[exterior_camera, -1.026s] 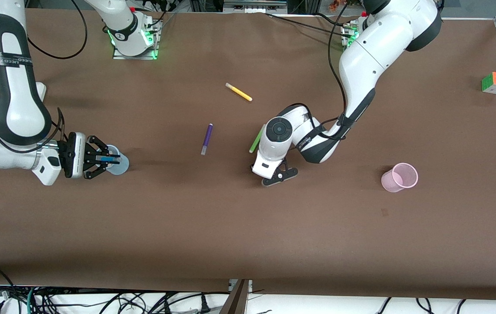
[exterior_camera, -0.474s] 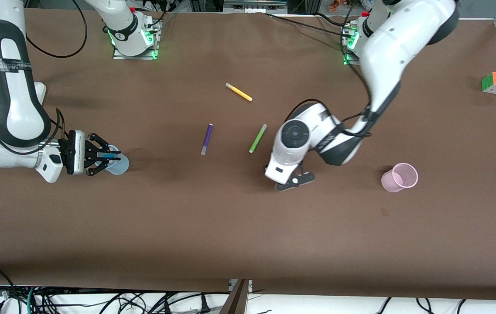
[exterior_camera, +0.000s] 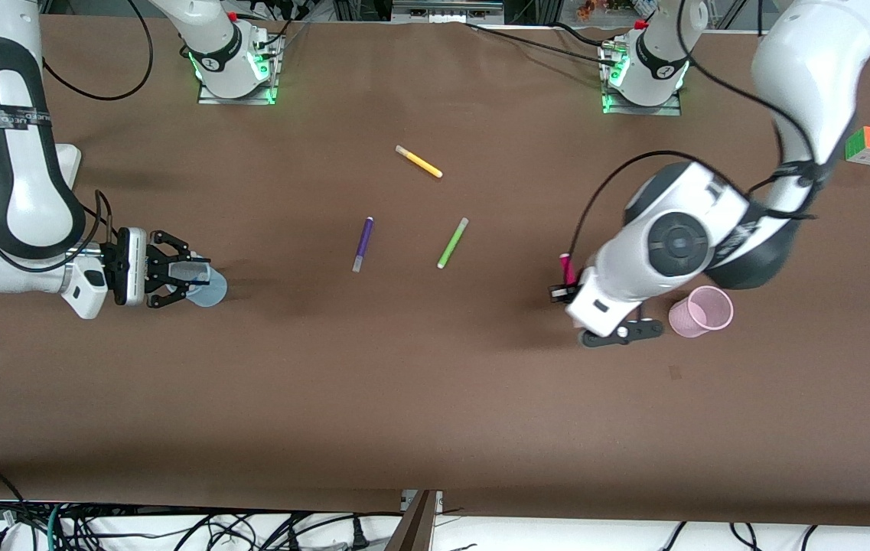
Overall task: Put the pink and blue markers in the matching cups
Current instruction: 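Carry the blue marker to the blue cup while the left gripper carries pink, then drop the blue marker into the blue cup while the left gripper lowers pink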
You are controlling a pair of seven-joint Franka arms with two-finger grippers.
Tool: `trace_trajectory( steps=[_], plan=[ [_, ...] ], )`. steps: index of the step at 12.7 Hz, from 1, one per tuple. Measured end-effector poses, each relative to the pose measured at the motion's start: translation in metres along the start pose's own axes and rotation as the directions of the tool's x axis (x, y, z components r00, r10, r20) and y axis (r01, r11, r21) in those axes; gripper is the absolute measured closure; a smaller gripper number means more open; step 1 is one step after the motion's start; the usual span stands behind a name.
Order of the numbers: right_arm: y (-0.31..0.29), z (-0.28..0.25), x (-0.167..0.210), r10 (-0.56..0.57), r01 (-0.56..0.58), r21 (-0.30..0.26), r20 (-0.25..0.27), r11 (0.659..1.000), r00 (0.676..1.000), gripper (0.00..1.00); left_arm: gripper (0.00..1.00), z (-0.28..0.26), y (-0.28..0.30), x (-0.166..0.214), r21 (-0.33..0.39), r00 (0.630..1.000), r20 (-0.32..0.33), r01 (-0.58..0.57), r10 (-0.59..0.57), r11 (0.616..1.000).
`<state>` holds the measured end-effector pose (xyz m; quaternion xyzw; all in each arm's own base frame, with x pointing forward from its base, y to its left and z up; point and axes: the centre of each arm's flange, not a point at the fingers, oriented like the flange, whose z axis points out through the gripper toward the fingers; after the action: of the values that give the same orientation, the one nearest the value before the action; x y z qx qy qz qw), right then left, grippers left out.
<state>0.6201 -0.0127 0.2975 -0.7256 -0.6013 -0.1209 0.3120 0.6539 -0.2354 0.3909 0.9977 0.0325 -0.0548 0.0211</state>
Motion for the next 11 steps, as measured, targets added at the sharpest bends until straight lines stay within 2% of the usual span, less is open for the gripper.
trace_trajectory(
  steps=[3, 4, 5, 6, 8, 9, 11],
  plan=[
    [-0.003, -0.022, 0.020, 0.228, -0.228, -0.016, 0.003, 0.973, 0.974, 0.08, 0.81, -0.038, -0.038, 0.000, 0.058, 0.978, -0.019, -0.206, 0.208, 0.977],
    [-0.005, -0.032, 0.031, 0.297, -0.296, -0.025, 0.027, 0.955, 0.955, 0.00, 0.81, -0.050, -0.056, 0.003, 0.071, 0.961, -0.025, -0.272, 0.274, 0.960],
    [-0.007, -0.042, 0.043, 0.367, -0.365, -0.035, 0.060, 0.930, 0.928, 0.00, 0.81, -0.059, -0.075, 0.006, 0.082, 0.944, -0.030, -0.326, 0.330, 0.942],
    [-0.008, -0.052, 0.059, 0.439, -0.435, -0.064, 0.105, 0.898, 0.892, 0.00, 0.81, -0.066, -0.093, 0.009, 0.090, 0.923, -0.032, -0.379, 0.383, 0.921],
    [-0.012, -0.067, 0.097, 0.570, -0.545, -0.168, 0.187, 0.821, 0.800, 0.00, 0.81, -0.071, -0.113, 0.011, 0.105, 0.869, -0.020, -0.490, 0.495, 0.865],
    [-0.015, -0.071, 0.118, 0.636, -0.597, -0.224, 0.204, 0.770, 0.744, 0.00, 0.81, -0.072, -0.119, 0.011, 0.109, 0.831, -0.012, -0.551, 0.556, 0.827],
    [-0.023, -0.076, 0.151, 0.753, -0.688, -0.309, 0.203, 0.656, 0.626, 0.00, 0.81, -0.070, -0.132, 0.014, 0.115, 0.728, -0.009, -0.681, 0.686, 0.723]
  ],
)
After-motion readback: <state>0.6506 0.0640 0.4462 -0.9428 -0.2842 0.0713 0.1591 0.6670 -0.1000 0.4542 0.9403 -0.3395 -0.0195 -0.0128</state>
